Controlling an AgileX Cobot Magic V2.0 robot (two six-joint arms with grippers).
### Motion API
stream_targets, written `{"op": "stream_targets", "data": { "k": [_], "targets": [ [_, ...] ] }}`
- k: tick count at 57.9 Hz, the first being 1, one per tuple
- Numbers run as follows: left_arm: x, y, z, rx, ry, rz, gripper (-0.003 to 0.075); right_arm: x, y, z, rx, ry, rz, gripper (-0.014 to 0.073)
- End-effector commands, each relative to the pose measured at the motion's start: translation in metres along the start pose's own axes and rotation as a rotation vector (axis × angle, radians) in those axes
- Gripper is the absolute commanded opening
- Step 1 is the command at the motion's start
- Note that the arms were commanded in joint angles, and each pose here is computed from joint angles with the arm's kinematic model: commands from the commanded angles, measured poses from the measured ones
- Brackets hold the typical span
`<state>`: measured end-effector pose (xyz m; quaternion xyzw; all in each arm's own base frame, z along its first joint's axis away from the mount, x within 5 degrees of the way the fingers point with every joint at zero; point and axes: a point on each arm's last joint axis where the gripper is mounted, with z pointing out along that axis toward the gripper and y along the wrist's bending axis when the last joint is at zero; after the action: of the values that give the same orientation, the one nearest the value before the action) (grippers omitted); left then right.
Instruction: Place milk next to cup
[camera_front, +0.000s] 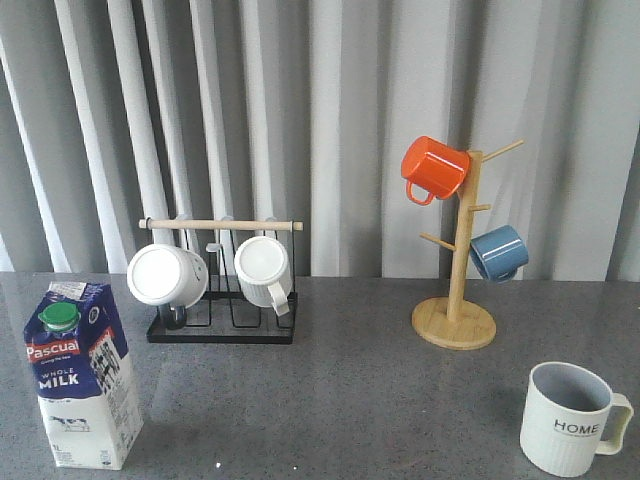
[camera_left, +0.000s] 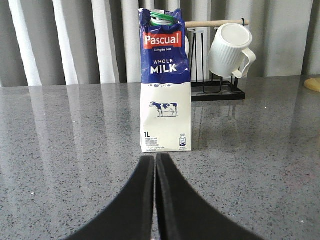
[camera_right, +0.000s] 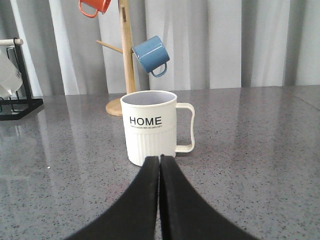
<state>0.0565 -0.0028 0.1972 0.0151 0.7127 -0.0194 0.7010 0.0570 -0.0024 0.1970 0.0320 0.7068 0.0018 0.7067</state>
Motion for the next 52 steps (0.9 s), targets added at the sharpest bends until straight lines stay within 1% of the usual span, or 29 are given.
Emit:
{"op": "stream_targets", "data": {
  "k": [1, 45, 50, 52],
  "targets": [
    [-0.0140, -0.0001, -0.0023, 0.003, -0.104, -0.009, -0.0006, -0.0060, 0.0002, -0.0010, -0.002, -0.081, -0.014, -0.0009],
    [-0.0140, -0.0001, -0.0023, 0.003, -0.104, -0.009, -0.0006, -0.0055, 0.0002, -0.0010, -0.002, -0.075, -0.014, -0.0009],
    [-0.0153, -0.0001, -0.0025, 0.003, -0.117, -0.009, -0.0006, -0.0055, 0.0002, -0.0010, -0.002, -0.075, -0.014, -0.0009],
    [-0.0177, -0.0001, -0.0028, 0.002, -0.145, -0.009, -0.0006, -0.0062, 0.0002, -0.0010, -0.003, -0.082, -0.014, -0.0009]
  ]
}}
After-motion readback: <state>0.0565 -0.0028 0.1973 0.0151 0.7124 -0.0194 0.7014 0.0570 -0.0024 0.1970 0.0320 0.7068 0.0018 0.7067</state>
